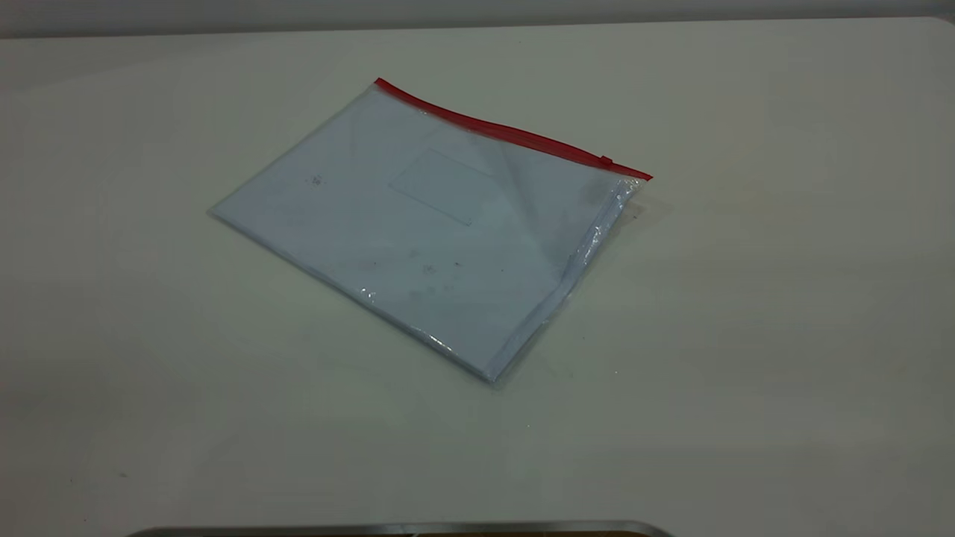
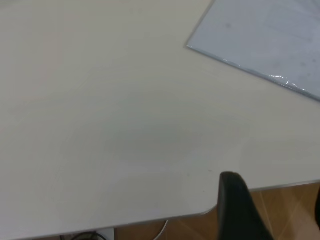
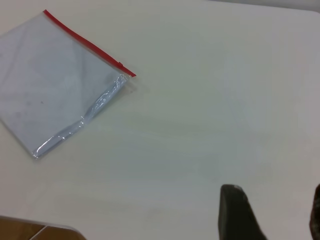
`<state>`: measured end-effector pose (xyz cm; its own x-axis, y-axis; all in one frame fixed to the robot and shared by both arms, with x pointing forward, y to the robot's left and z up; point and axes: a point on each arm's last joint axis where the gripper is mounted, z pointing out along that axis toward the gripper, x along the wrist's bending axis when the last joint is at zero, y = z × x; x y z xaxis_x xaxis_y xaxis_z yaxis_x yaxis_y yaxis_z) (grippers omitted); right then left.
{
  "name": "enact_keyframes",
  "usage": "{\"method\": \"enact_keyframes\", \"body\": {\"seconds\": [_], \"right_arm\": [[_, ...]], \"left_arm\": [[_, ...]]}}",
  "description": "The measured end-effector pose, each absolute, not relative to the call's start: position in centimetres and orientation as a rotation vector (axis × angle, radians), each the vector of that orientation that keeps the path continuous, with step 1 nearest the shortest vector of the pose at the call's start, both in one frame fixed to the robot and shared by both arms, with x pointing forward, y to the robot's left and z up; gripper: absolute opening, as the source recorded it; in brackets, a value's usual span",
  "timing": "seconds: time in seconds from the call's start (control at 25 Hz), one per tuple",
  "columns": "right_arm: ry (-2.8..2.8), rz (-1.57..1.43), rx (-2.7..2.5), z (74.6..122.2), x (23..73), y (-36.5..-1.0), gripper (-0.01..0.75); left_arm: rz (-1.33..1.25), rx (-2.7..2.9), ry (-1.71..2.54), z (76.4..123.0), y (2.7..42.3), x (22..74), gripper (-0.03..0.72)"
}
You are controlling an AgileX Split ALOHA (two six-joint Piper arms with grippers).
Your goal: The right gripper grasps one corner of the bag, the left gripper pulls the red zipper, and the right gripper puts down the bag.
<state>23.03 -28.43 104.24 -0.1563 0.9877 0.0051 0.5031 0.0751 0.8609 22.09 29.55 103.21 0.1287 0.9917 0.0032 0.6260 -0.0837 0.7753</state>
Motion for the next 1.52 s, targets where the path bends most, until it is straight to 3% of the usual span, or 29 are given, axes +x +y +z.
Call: {"method": "enact_keyframes", "body": {"seconds": [0.68, 0.84, 1.2, 1.52], "right_arm": [[1.729, 1.041, 1.495, 104.3, 23.0, -28.2, 0.389], [1.687, 1.171, 1.492, 105.3, 23.9, -27.6, 0.384], [1.697, 1.185, 1.614, 106.3, 33.6, -27.7, 0.388], [1.984, 1.117, 1.627, 101.6, 41.9, -27.0, 0.492]], "left_arm": [[0.764, 1.783, 1.568, 103.2, 29.7, 22.1, 0.44], [0.798, 1.696, 1.562, 104.9, 29.7, 22.9, 0.44], [0.787, 1.781, 1.574, 108.7, 29.4, 33.7, 0.44], [0.627, 1.809, 1.641, 108.1, 28.5, 44.2, 0.445]]}}
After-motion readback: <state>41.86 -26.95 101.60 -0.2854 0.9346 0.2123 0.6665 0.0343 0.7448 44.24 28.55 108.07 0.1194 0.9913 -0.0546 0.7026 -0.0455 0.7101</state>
